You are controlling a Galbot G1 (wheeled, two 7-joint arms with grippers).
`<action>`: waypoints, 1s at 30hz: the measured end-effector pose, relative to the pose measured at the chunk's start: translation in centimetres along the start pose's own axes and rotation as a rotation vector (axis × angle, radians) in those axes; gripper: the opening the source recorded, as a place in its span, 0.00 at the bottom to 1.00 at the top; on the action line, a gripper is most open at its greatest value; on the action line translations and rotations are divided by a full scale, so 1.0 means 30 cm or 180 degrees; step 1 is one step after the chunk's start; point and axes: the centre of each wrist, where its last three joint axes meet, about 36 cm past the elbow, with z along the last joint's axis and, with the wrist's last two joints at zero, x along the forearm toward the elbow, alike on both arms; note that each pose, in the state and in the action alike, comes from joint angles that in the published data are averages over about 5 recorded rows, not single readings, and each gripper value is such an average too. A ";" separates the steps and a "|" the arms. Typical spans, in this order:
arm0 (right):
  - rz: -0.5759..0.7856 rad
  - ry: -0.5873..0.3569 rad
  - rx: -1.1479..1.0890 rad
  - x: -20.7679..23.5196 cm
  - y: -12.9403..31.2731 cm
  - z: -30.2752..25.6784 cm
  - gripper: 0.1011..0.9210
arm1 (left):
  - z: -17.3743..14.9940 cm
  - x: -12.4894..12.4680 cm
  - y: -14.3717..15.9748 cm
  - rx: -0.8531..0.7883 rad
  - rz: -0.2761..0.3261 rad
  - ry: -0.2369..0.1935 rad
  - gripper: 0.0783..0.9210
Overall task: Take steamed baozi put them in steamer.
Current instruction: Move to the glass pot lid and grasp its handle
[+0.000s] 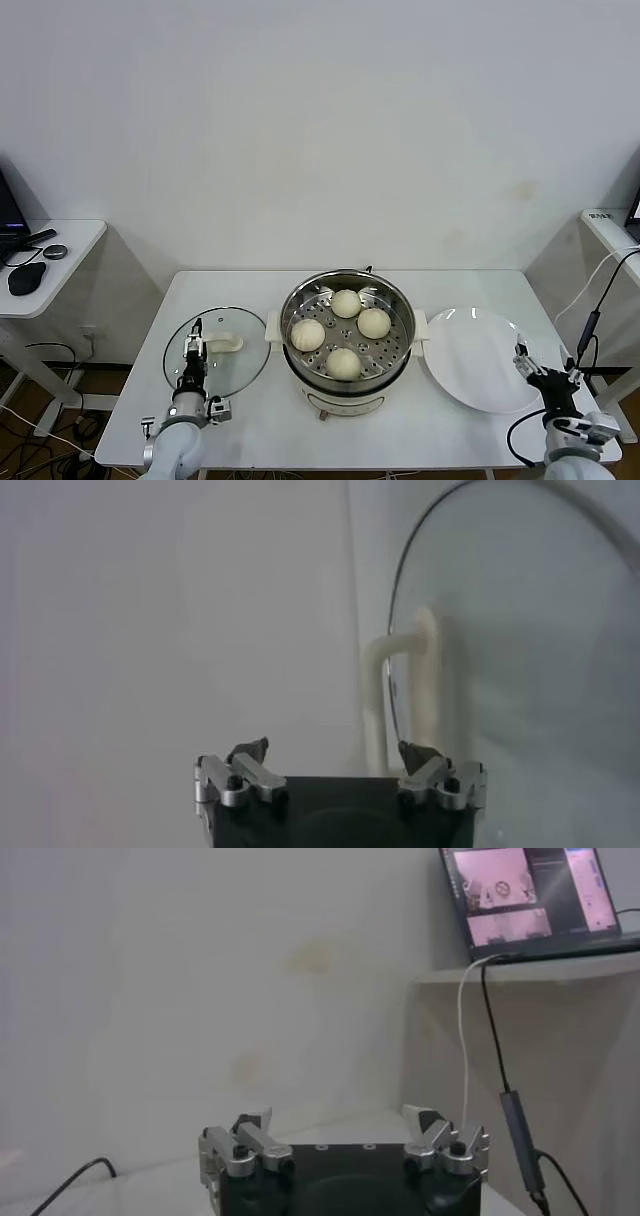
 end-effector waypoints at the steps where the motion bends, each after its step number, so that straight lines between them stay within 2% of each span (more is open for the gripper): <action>1: 0.0003 0.0002 0.0000 0.000 0.000 0.001 0.88 | 0.000 -0.006 -0.001 0.0014 -0.0006 0.0002 0.88; 18: 0.0097 0.0035 0.0023 0.011 -0.023 0.012 0.88 | 0.009 -0.130 -0.028 0.0239 -0.0230 -0.0097 0.88; 25: 0.0112 0.0065 0.0030 0.021 -0.027 0.026 0.88 | 0.040 -0.160 -0.048 0.0265 -0.0237 -0.0113 0.88; 30: 0.0111 0.0076 0.0036 0.024 -0.024 0.031 0.88 | 0.062 -0.162 -0.060 0.0269 -0.0227 -0.0116 0.77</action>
